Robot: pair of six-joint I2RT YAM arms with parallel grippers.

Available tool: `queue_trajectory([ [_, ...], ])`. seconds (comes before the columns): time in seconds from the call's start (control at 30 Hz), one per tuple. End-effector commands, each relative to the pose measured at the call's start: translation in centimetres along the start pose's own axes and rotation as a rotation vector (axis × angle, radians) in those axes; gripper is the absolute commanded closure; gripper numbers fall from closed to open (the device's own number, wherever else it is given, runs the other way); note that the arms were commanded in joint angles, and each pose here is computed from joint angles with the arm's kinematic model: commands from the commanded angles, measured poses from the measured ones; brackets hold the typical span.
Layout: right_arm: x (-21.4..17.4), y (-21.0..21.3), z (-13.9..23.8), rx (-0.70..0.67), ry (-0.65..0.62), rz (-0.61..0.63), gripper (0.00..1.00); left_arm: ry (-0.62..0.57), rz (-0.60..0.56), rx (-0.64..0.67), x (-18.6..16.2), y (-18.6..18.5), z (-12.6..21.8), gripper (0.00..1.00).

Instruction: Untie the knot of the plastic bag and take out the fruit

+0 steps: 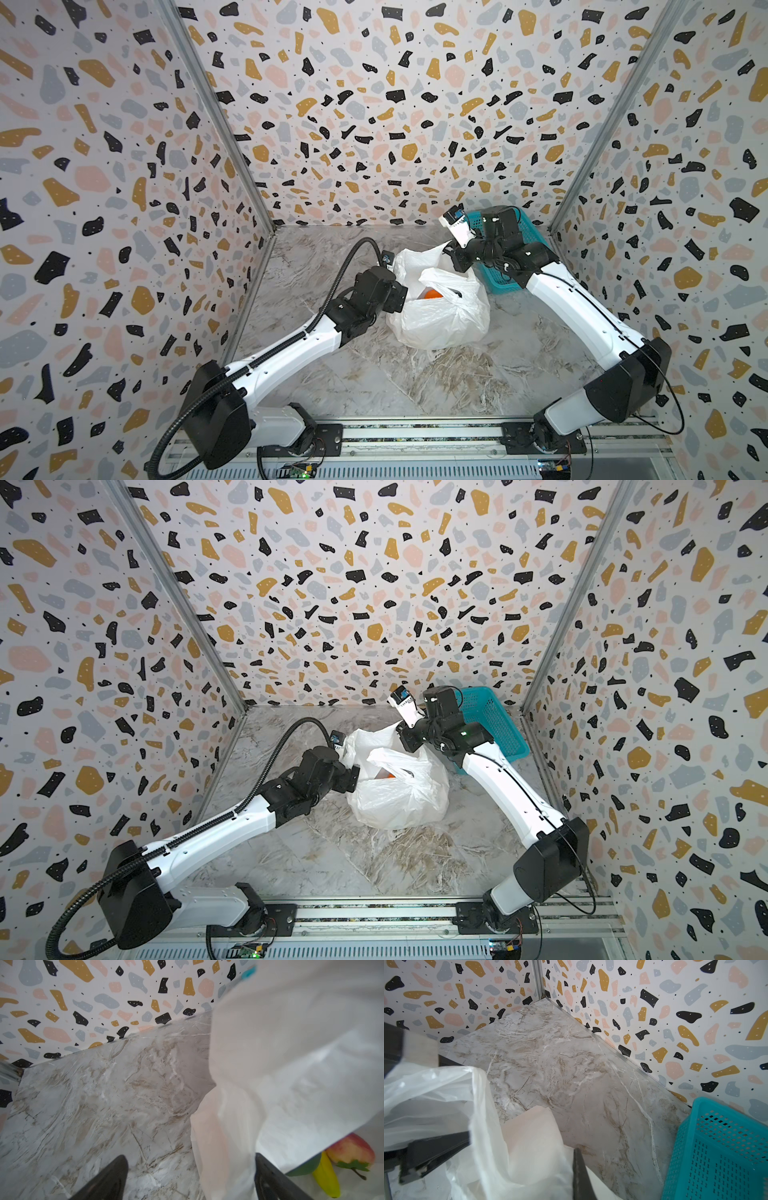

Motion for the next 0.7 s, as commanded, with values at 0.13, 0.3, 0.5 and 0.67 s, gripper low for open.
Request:
queue_trajectory([
  [0.13,-0.1,0.6,1.2,0.002,-0.028,-0.014,1.0,-0.034,0.008,-0.045,0.7,0.1,0.7,0.58],
  [0.3,-0.2,0.6,1.2,0.005,-0.012,-0.038,0.64,-0.12,0.042,-0.09,3.0,0.1,2.7,1.0],
  [0.5,1.1,0.7,3.4,-0.001,0.018,-0.103,0.18,-0.239,0.123,-0.172,4.2,-0.4,5.5,1.0],
  [0.67,2.5,2.0,6.8,0.033,0.017,-0.147,0.07,-0.303,0.172,-0.231,4.1,-1.7,6.9,1.0],
])
Point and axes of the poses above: each gripper's point midway between its finger pads, its own z axis back along the fingers, its own y axis along the line the jaws close on, x = y × z, the point moved 5 cm from there along z, back along the fingers, and after that the axes turned 1 degree about z, right-handed, at the moved point
